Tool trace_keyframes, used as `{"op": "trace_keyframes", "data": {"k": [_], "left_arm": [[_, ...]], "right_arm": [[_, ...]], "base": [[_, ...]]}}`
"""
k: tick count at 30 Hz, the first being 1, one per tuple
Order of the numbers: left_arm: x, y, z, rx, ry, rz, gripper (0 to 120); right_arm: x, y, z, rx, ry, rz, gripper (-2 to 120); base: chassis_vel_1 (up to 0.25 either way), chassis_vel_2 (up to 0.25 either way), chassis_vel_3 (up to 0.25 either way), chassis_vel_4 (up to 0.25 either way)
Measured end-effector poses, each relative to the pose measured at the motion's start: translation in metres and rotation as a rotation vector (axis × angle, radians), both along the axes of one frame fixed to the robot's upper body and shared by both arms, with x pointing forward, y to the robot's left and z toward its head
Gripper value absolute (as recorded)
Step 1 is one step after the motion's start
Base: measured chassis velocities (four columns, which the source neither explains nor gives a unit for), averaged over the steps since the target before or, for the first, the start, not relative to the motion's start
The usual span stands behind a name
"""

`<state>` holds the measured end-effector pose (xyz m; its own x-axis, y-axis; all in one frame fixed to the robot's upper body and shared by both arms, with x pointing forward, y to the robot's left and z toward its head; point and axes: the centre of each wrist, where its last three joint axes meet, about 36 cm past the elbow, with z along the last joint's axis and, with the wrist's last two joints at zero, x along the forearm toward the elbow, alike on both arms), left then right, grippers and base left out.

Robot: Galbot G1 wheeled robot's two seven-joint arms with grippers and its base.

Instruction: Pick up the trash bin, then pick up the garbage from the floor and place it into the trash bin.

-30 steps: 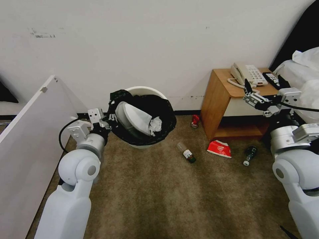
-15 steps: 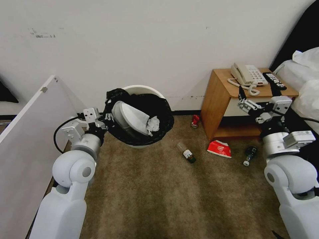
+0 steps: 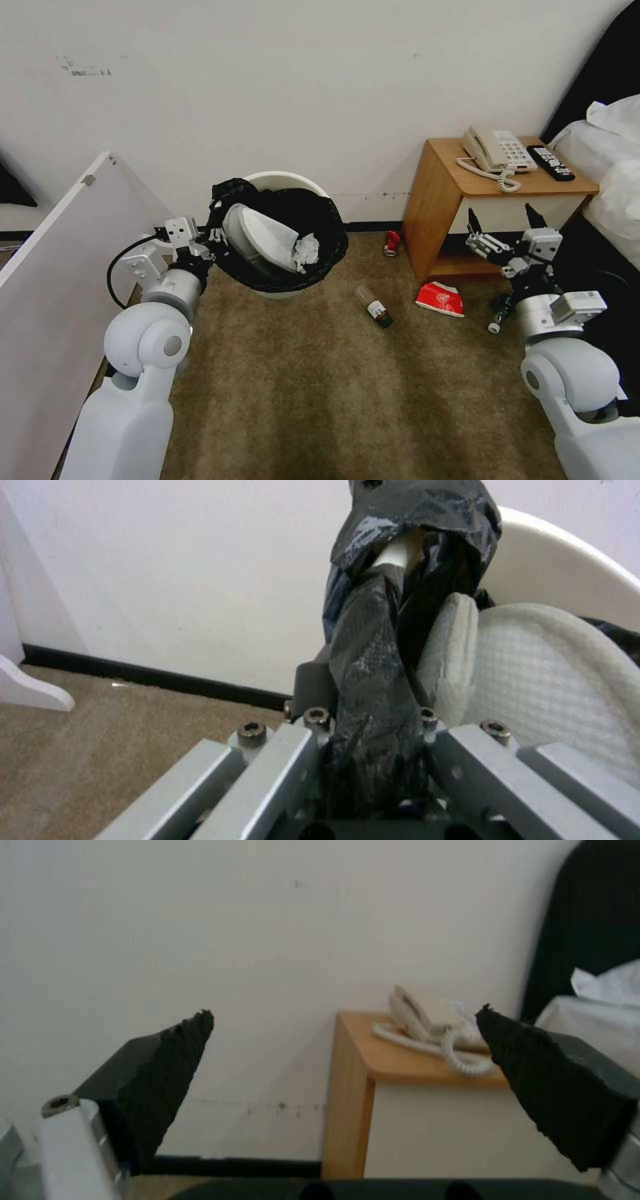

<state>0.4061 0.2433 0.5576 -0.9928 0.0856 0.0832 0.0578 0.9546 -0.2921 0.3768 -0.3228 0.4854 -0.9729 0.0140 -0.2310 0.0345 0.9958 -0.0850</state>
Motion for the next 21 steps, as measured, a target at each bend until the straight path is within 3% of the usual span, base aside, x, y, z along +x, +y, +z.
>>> {"op": "trace_keyframes", "data": {"k": [7, 21], "left_arm": [[-0.001, 0.000, 0.002, -0.007, 0.000, -0.004, 4], [-0.002, 0.000, 0.002, -0.012, 0.005, -0.008, 4]], "right_arm": [[0.000, 0.001, -0.013, 0.093, 0.100, -0.010, 100], [0.000, 0.000, -0.037, 0.088, 0.175, -0.007, 100]], "base": [[0.000, 0.000, 0.000, 0.000], [0.000, 0.000, 0.000, 0.000]]}}
